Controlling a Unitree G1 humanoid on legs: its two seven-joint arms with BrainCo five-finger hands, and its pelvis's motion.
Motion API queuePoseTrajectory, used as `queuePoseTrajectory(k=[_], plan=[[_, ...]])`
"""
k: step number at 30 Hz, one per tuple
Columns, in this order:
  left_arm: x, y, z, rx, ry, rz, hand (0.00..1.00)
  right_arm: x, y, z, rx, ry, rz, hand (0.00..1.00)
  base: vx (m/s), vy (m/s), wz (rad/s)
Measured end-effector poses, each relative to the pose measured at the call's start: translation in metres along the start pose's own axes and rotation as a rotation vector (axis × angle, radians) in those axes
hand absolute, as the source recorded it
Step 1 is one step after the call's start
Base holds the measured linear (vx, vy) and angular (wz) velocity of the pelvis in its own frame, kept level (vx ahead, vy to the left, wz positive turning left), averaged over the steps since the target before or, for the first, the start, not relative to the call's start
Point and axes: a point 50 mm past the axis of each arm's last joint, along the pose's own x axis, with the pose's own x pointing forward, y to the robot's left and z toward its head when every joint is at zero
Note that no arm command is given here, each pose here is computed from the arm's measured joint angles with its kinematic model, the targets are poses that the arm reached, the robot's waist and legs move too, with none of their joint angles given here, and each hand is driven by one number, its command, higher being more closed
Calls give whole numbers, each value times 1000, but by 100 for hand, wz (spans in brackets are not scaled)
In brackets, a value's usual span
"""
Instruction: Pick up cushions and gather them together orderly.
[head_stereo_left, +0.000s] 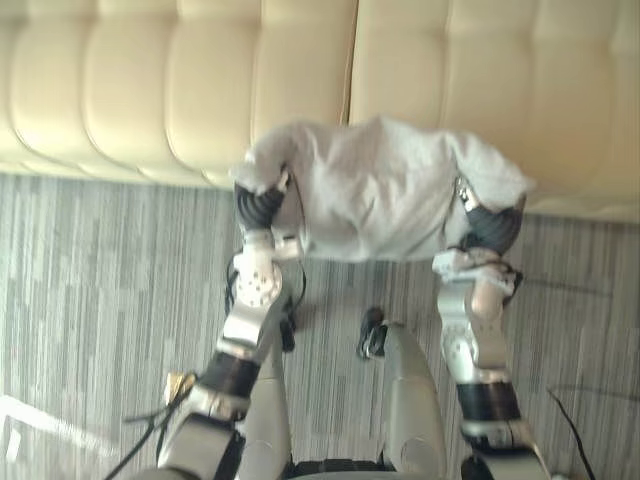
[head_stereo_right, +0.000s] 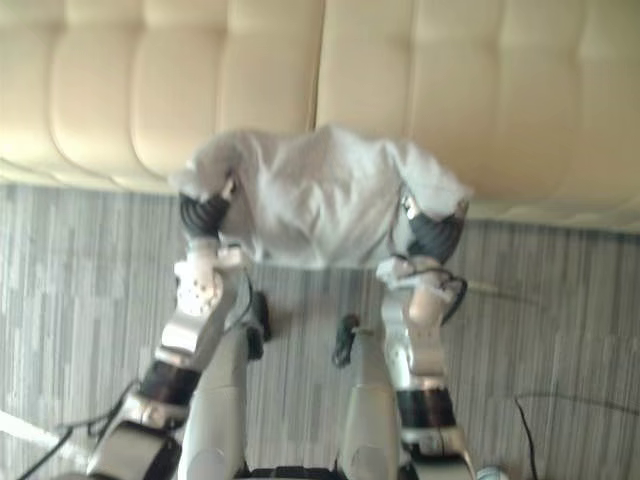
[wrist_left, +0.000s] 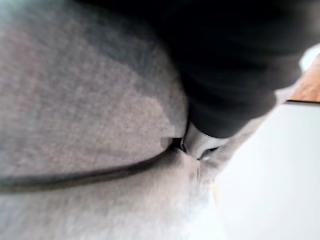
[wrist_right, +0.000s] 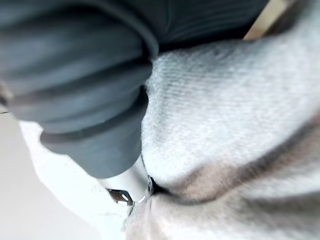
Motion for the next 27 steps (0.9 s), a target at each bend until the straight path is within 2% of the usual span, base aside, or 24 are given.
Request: queuePoseTrajectory(k=[6, 16, 22, 27], plan=[[-43, 29, -14, -26, 105, 47, 100, -47, -10, -16, -45, 150, 66, 100, 125, 27, -34], [-75, 52, -37, 14, 271, 65, 100, -76, -37, -70, -193, 430, 66, 100, 145, 85, -6], [-76, 54, -37, 14, 272, 59, 100, -72, -38, -71, -194, 432, 81, 100, 312, -105, 11], [-86, 36, -51, -37, 349, 21, 100, -72, -54, -52, -231, 390, 47, 100, 417, -176, 25]])
